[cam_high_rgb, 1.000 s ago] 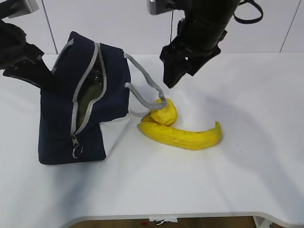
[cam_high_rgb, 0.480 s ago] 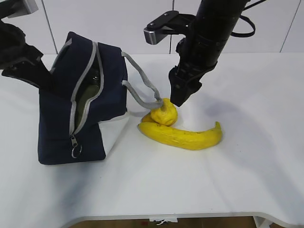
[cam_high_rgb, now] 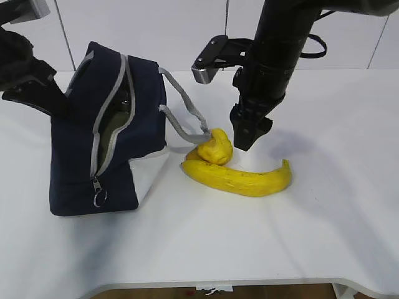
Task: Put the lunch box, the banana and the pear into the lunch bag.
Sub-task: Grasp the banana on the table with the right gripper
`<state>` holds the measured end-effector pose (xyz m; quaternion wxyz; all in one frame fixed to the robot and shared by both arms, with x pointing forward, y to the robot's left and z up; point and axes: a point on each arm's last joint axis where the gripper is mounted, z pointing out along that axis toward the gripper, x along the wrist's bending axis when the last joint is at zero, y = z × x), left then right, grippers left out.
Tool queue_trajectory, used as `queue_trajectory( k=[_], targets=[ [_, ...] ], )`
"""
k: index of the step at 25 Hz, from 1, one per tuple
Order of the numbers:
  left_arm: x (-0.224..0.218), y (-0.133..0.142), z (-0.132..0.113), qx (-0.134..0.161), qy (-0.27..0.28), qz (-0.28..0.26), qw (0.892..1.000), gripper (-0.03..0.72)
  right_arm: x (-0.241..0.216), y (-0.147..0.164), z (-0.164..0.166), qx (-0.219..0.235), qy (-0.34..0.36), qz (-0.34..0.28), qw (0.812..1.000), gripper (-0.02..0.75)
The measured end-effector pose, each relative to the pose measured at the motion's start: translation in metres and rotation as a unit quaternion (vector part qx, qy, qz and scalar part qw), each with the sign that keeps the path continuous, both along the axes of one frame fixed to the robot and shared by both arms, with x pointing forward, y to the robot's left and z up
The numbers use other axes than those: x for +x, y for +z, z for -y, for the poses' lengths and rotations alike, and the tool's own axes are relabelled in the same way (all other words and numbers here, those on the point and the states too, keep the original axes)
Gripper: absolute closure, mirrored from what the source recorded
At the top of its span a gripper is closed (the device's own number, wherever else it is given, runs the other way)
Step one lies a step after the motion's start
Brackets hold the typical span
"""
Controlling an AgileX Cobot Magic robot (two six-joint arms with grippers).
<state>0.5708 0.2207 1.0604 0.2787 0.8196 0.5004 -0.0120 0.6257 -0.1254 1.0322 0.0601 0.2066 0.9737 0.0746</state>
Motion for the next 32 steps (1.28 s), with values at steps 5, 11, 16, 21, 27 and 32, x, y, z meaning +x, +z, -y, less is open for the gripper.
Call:
queue_trajectory(
  k=[5,11,16,21,27,32],
  targets=[
    [0.0,0.0,0.0,0.002,0.0,0.0,1.0,0.676,0.003,-0.01,0.0,-0.014,0.035,-0.004,0.999,0.21],
    [0.0,0.0,-0.001,0.006,-0.001,0.001,1.0,0.676,-0.001,-0.02,0.001,-0.024,0.067,-0.015,0.997,0.21],
    [0.0,-0.001,-0.001,0.007,-0.002,0.001,1.0,0.676,-0.011,-0.042,0.006,-0.039,0.071,-0.054,0.995,0.21],
    [0.0,-0.001,-0.001,0.007,-0.002,0.001,1.0,0.676,-0.012,-0.051,0.006,-0.037,0.073,-0.052,0.995,0.21],
    [0.0,-0.001,-0.001,0.008,-0.002,0.001,1.0,0.676,-0.003,-0.066,0.002,-0.031,0.073,-0.035,0.996,0.211],
    [0.0,-0.001,-0.001,0.008,-0.002,0.0,1.0,0.676,-0.002,-0.073,0.001,-0.032,0.073,-0.044,0.996,0.211]
  ],
)
